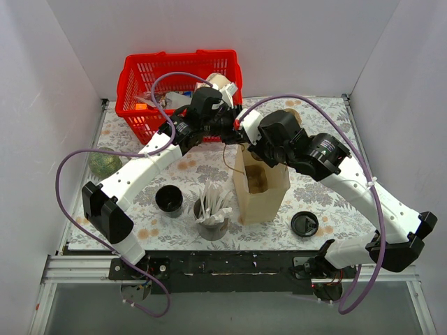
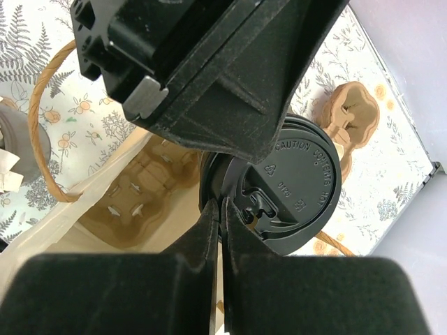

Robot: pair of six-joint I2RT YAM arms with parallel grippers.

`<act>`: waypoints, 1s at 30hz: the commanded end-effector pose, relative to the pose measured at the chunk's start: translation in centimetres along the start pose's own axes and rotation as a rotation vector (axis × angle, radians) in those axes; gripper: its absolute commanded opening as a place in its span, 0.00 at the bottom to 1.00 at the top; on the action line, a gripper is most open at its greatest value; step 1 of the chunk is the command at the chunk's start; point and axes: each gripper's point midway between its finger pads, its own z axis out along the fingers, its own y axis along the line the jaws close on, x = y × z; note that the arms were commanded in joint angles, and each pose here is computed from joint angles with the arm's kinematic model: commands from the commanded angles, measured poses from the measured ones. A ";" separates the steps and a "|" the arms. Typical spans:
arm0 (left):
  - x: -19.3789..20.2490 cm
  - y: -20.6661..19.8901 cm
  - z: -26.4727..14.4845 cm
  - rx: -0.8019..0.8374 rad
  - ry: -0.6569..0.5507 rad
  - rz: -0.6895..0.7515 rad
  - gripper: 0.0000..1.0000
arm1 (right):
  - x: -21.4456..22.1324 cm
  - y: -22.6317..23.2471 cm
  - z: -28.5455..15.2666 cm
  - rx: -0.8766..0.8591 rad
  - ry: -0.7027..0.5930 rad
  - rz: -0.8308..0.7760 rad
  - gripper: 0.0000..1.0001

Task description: Pack the takeout coffee

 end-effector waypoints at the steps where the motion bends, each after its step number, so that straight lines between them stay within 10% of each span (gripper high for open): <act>1: -0.7 -2.1 -1.2 0.062 -0.014 0.023 0.06 | -0.9 -0.6 0.0 0.025 -0.034 0.015 0.01; 9: -0.9 -2.1 -1.2 0.058 -0.024 0.025 0.13 | -0.9 -0.5 -0.6 0.008 -0.047 -0.029 0.01; 21: -1.4 -2.5 -1.6 0.077 -0.051 0.039 0.54 | -0.3 -0.7 -1.0 0.016 -0.035 -0.030 0.01; 25: -1.4 -2.5 -1.6 0.077 -0.052 0.044 0.81 | 0.1 -1.1 -1.0 0.045 -0.028 -0.023 0.01; 30: -2.0 -3.0 -2.3 0.080 -0.082 0.064 0.86 | 0.2 -1.2 -1.1 0.045 -0.039 -0.070 0.01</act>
